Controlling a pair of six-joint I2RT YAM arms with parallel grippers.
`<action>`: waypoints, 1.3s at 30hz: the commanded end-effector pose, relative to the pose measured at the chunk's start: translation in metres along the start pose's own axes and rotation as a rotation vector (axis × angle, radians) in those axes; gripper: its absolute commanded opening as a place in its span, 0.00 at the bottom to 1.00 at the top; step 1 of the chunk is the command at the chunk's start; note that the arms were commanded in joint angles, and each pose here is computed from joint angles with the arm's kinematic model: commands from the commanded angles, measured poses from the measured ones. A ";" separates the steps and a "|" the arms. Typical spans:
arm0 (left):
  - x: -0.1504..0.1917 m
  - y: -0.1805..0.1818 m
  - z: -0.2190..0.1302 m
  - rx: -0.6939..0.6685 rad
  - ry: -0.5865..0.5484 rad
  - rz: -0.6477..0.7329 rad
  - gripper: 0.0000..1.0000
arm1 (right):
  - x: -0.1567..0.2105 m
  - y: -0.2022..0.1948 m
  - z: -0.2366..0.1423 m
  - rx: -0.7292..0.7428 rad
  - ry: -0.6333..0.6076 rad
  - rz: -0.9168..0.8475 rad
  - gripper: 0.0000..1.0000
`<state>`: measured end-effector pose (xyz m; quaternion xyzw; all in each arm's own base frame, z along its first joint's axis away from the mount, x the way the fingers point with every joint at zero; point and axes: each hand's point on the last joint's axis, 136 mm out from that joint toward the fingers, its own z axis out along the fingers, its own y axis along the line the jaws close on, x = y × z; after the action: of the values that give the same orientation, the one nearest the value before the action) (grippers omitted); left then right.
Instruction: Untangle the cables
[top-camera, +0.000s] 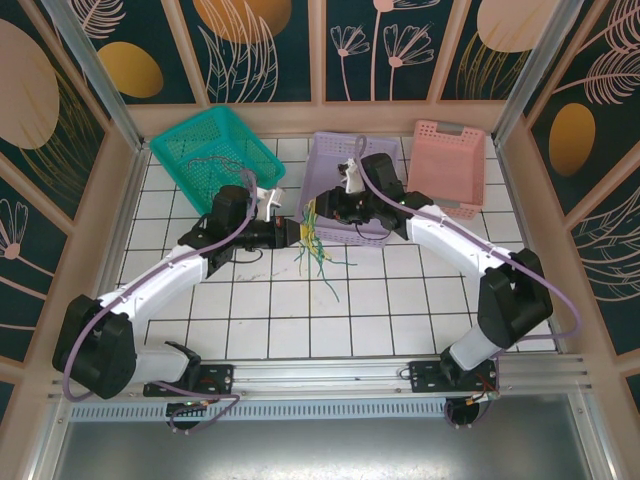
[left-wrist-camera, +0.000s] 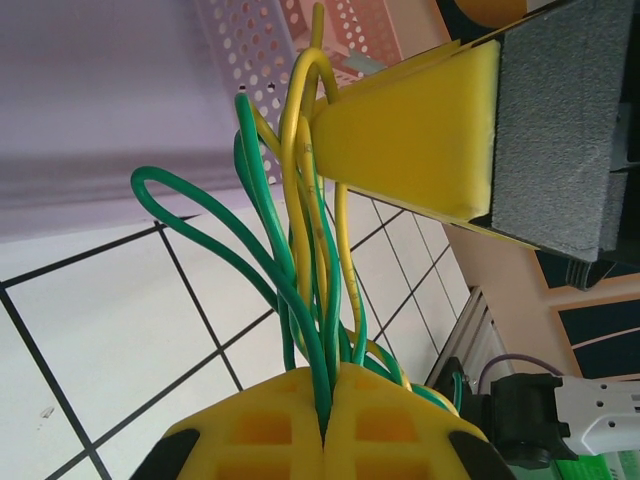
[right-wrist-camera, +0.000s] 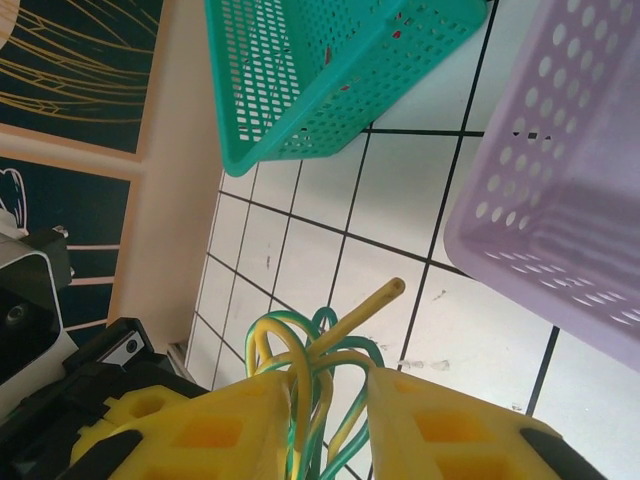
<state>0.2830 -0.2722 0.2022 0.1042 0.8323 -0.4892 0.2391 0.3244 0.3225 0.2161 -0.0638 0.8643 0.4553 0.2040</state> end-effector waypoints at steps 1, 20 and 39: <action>-0.007 -0.013 0.001 0.041 0.008 0.050 0.00 | -0.010 0.007 -0.001 -0.005 -0.021 -0.034 0.26; -0.007 0.048 -0.010 -0.325 -0.002 0.021 0.00 | -0.026 -0.022 -0.048 0.118 -0.154 -0.041 0.00; 0.010 0.096 -0.036 -0.627 0.126 0.128 0.00 | -0.050 -0.036 -0.117 0.181 -0.363 0.064 0.00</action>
<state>0.3093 -0.2353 0.1777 0.1268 0.9059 -0.2922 0.2793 0.3300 0.2429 0.2448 0.0051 0.8640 0.4158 0.2841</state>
